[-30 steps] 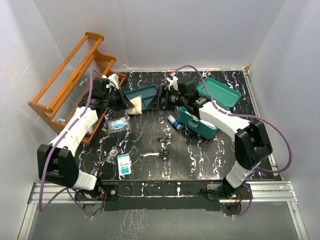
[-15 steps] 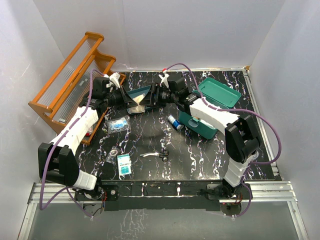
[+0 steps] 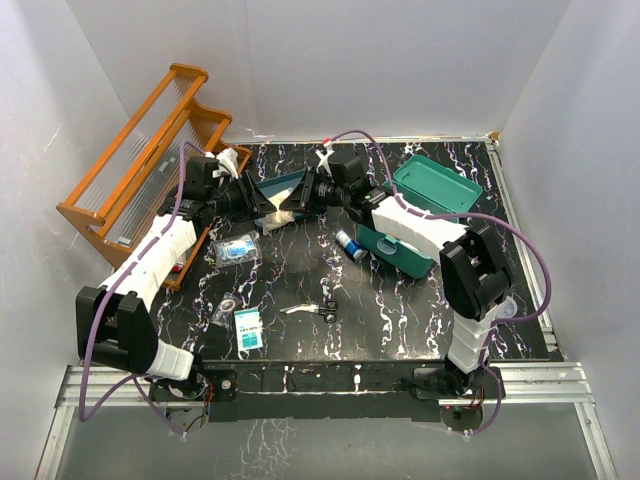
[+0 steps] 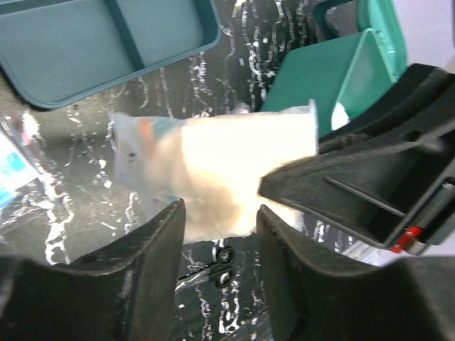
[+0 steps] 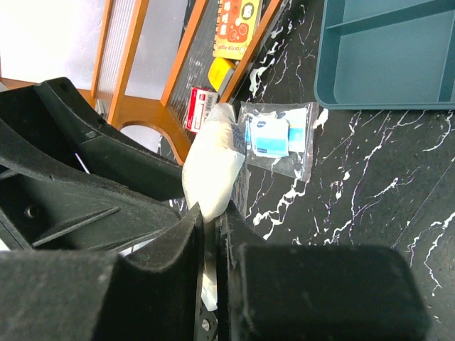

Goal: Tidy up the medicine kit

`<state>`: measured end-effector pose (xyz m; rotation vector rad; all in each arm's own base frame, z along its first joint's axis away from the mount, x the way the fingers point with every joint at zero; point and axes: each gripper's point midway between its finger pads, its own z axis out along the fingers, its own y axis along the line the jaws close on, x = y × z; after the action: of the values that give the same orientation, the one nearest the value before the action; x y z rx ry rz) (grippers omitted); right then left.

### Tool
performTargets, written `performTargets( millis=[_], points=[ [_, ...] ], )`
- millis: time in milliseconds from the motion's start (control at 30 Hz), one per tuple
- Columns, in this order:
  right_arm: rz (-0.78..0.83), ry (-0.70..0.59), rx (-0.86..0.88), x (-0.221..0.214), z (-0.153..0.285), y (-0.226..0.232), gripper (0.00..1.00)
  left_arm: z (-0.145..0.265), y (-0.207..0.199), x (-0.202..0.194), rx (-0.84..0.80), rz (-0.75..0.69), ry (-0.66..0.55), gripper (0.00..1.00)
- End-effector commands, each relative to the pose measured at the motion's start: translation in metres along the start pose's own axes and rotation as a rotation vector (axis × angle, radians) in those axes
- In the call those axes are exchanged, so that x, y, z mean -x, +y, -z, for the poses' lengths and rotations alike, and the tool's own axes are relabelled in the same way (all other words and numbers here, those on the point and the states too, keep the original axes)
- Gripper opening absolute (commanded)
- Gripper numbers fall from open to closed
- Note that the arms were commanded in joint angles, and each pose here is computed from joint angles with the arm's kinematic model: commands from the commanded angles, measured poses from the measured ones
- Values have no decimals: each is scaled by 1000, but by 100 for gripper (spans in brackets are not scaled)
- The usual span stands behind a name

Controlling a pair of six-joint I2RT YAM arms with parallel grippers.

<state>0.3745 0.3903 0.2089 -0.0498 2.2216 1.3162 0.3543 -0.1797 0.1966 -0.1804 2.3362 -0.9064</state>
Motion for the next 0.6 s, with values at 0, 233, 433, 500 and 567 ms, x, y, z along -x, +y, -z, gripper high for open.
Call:
performTargets(
  millis=[0, 233, 433, 500, 567],
  points=[
    [54, -100, 122, 32, 33, 38, 7, 14, 20, -6, 117, -8, -19, 48],
    [51, -156, 150, 57, 84, 40, 7, 15, 38, -7, 209, -49, -10, 54],
    [-52, -342, -103, 86, 154, -21, 7, 14, 34, 2, 202, -74, -25, 57],
    [-76, -434, -222, 91, 187, -45, 7, 14, 32, 4, 192, -81, -29, 58],
    [-91, -535, -353, 96, 222, -70, 7, 12, 30, 4, 177, -85, -31, 59]
  ],
)
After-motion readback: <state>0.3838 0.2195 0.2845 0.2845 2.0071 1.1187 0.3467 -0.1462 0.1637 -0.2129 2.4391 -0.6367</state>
